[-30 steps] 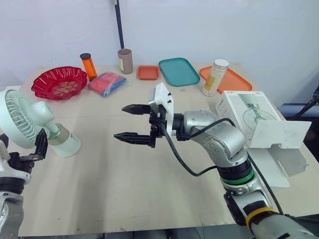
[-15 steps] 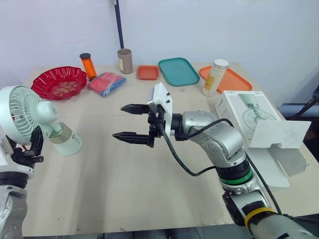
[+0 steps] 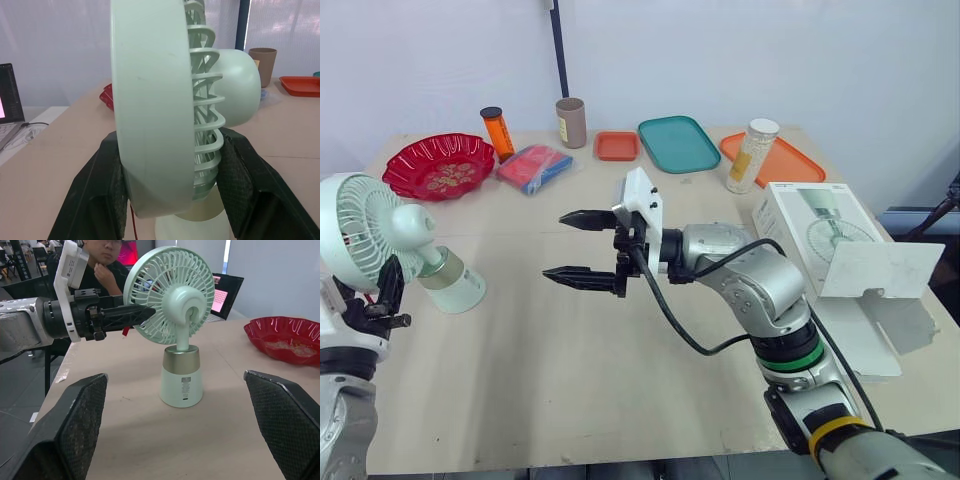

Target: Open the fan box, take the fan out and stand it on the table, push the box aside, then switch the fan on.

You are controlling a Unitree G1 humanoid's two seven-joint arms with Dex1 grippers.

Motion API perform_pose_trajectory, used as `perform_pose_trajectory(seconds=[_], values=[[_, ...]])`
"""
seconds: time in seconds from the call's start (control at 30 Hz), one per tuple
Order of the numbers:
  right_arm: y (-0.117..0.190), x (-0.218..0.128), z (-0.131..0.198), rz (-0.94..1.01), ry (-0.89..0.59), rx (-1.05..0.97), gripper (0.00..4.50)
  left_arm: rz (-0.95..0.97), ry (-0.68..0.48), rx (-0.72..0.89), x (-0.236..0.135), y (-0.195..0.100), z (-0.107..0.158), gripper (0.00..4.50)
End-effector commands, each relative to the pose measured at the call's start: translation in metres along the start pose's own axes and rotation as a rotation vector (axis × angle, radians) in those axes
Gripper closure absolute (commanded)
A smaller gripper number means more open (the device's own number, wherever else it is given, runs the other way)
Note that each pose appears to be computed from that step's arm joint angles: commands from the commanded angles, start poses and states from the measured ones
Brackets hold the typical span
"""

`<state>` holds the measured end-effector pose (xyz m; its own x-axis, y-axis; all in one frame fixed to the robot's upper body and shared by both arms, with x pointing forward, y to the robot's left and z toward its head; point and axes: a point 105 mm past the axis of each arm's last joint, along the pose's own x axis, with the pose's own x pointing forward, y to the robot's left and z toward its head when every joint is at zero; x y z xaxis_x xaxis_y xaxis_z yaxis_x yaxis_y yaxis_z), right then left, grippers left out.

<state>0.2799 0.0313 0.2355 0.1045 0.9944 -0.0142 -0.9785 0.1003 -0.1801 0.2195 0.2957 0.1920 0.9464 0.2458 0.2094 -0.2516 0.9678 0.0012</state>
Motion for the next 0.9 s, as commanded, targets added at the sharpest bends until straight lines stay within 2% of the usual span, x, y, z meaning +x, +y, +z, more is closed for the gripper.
perform_pose_trajectory(seconds=[0.03, 0.3, 0.63, 0.9], values=[[0.004, 0.001, 0.011, 0.013, -0.036, -0.048, 0.00, -0.018, -0.053, 0.014, 0.001, -0.004, 0.016, 2.57], [0.003, 0.000, 0.011, 0.007, -0.033, -0.053, 0.00, -0.053, -0.086, -0.007, 0.005, -0.014, 0.026, 2.57], [0.001, -0.006, 0.008, -0.020, -0.019, -0.045, 0.00, -0.182, -0.123, -0.017, 0.005, -0.046, 0.045, 2.57], [-0.009, -0.018, -0.003, -0.100, 0.033, -0.038, 0.00, -0.263, -0.102, -0.058, 0.001, -0.071, 0.044, 2.57]])
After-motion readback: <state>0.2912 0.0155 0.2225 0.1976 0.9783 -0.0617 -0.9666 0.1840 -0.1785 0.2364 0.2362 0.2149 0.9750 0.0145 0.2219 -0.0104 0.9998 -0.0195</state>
